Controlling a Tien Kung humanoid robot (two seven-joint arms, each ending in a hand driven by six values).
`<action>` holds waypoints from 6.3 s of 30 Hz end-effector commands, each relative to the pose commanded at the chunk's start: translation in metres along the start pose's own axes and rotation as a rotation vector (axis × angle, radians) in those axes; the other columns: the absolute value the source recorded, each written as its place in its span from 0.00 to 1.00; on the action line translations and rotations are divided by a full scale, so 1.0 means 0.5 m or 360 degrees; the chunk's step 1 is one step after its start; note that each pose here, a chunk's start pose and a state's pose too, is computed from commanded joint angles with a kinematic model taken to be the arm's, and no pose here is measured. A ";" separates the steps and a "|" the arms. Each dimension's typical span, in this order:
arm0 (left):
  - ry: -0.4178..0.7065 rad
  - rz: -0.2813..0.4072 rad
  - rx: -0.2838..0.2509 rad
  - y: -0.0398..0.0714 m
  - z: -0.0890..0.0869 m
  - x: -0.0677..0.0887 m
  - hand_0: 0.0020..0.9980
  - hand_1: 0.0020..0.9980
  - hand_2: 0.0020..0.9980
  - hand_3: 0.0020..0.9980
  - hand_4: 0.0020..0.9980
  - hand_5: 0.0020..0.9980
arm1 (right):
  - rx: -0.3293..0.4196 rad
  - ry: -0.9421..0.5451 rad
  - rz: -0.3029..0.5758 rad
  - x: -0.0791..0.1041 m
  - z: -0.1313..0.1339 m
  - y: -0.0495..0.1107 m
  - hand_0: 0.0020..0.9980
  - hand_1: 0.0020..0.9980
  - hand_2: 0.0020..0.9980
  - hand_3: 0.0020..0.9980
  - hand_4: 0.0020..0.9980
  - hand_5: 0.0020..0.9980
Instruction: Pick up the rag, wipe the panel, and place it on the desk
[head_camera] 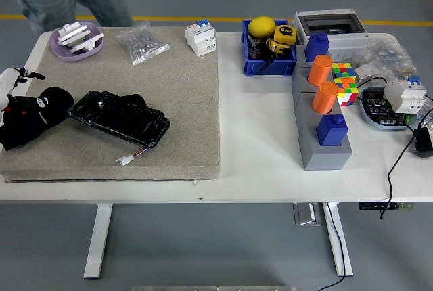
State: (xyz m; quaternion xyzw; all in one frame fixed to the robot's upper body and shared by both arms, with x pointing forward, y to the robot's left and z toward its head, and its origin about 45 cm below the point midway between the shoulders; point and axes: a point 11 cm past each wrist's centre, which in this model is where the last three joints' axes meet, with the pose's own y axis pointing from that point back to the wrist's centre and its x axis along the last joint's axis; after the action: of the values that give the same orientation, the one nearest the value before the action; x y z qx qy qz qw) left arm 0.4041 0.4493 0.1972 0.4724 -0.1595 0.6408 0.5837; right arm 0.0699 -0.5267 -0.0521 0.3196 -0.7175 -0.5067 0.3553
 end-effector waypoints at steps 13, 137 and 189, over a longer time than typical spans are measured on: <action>-0.0039 -0.0072 0.0137 -0.018 -0.026 -0.008 0.96 0.99 1.00 0.87 0.78 0.10 | 0.0019 0.0005 -0.0001 -0.004 -0.011 0.001 0.80 0.68 0.70 0.59 1.00 0.53; -0.0421 0.0066 -0.0610 0.153 0.216 -0.301 0.24 0.47 0.60 0.49 0.00 0.00 | 0.0078 -0.0075 0.0024 0.013 -0.021 0.004 0.79 0.67 0.70 0.59 1.00 0.52; -0.0493 0.0402 -0.0182 0.030 0.075 -0.105 0.26 0.46 0.59 0.49 0.00 0.00 | 0.0070 -0.0071 0.0025 0.012 -0.022 0.004 0.79 0.67 0.70 0.59 1.00 0.53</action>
State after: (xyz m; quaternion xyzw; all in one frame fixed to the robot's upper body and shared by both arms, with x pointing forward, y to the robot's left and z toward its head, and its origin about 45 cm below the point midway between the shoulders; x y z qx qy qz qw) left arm 0.3995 0.3854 0.1798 0.5075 -0.3415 0.6186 0.4930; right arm 0.0756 -0.5364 -0.0463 0.3103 -0.7387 -0.4950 0.3362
